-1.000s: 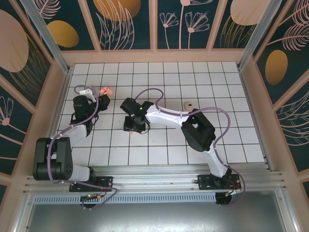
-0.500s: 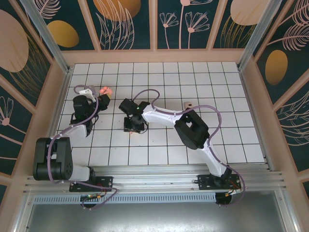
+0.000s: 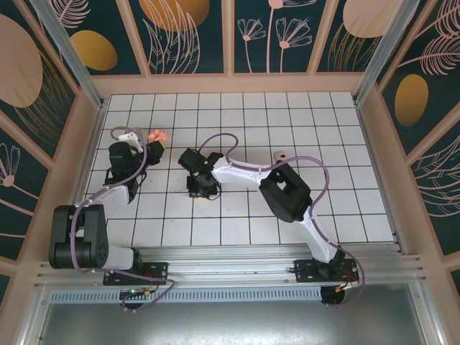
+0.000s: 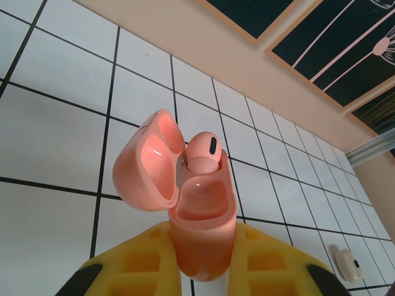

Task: Insert the wireless bluetooth earbuds into the charging case

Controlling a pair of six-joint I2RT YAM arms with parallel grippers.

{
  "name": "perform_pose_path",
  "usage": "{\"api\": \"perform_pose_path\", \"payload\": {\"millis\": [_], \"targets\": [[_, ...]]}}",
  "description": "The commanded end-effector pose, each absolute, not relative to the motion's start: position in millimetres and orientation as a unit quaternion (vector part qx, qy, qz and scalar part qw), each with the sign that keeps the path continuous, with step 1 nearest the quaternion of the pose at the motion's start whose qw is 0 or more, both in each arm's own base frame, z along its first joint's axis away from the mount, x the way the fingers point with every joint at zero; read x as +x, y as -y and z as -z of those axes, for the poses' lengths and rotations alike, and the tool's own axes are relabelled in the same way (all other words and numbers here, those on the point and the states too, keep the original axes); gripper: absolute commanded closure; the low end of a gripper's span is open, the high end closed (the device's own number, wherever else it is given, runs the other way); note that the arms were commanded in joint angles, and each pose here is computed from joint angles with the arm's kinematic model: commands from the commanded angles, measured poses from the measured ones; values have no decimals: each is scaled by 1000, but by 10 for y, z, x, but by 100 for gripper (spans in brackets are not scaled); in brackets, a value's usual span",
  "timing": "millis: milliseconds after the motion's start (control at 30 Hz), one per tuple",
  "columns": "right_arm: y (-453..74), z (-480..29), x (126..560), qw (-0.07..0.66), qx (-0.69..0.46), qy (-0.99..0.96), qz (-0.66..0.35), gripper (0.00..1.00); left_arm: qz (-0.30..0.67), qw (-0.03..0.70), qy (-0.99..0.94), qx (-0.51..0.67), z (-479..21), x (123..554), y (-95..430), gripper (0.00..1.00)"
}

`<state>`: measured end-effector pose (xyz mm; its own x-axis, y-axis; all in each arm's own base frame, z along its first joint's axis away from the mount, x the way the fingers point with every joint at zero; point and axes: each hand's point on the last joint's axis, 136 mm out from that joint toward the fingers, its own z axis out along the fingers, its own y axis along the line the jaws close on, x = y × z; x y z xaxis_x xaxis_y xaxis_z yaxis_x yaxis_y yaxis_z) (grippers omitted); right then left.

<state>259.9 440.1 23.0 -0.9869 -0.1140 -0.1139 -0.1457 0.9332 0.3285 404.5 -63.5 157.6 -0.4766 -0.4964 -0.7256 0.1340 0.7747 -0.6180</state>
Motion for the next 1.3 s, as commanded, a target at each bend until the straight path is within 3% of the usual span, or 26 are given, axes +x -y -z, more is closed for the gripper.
{"api": "perform_pose_path", "payload": {"millis": [0,233,400,567,967,1267], "targets": [[-4272,-397,2652,70,-63,-981,-169,80,301,521,-793,-94,-1749,4060,601,92],[-4041,-651,2514,47,-69,-969,-231,81,305,516,-795,-89,-1729,4041,629,92],[-3807,-865,2346,57,-210,-947,-236,80,305,516,-796,-87,-1727,4044,633,92],[-3459,-863,2189,73,-377,-904,-187,78,327,514,-789,-85,-1780,4054,689,92],[-2929,-680,2185,86,-585,-804,-65,79,323,517,-789,-80,-1854,4026,686,92],[-2844,-534,2027,95,-733,-673,-34,78,318,521,-788,-76,-1915,4053,676,92]]}}
